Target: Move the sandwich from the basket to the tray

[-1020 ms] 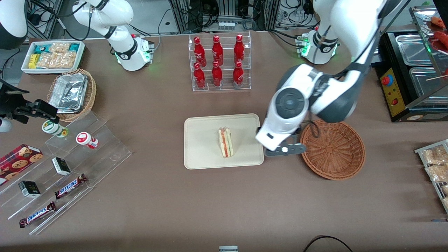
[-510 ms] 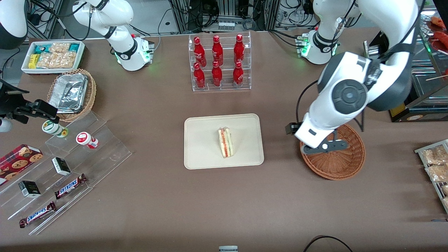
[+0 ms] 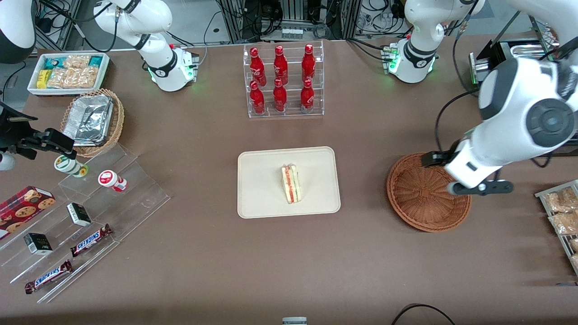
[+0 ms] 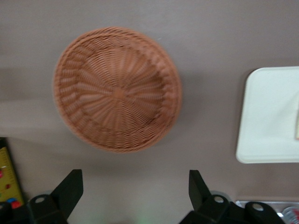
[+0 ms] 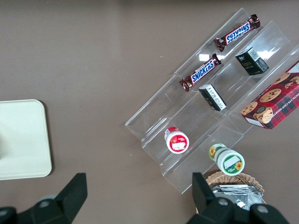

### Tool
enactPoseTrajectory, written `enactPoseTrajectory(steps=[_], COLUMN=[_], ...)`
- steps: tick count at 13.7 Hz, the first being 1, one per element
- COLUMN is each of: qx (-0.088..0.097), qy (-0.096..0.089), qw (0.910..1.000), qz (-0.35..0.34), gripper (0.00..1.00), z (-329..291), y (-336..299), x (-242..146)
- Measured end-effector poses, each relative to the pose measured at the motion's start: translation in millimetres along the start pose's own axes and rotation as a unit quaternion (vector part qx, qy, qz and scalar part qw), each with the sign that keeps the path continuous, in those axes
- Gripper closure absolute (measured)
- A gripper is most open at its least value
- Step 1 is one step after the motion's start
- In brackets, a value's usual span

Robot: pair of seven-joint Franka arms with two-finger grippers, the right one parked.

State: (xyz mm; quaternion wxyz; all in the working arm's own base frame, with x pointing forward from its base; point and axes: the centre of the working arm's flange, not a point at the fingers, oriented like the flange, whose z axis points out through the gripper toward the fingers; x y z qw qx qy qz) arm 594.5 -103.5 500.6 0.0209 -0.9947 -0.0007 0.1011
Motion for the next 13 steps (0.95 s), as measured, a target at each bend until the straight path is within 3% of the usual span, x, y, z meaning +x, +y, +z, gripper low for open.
enactPoseTrajectory(steps=[5,8,13], qx=[0.016,0.023,0.007], qy=[-0.032,-0.038,-0.038], qw=[0.9992,0.9988,0.9992], qz=[0.018,0.018,0.013], gripper=[0.0,0.0,0.0], z=[-31,-47,-70], y=[-22,-21,-60], x=[-54,-76,-98])
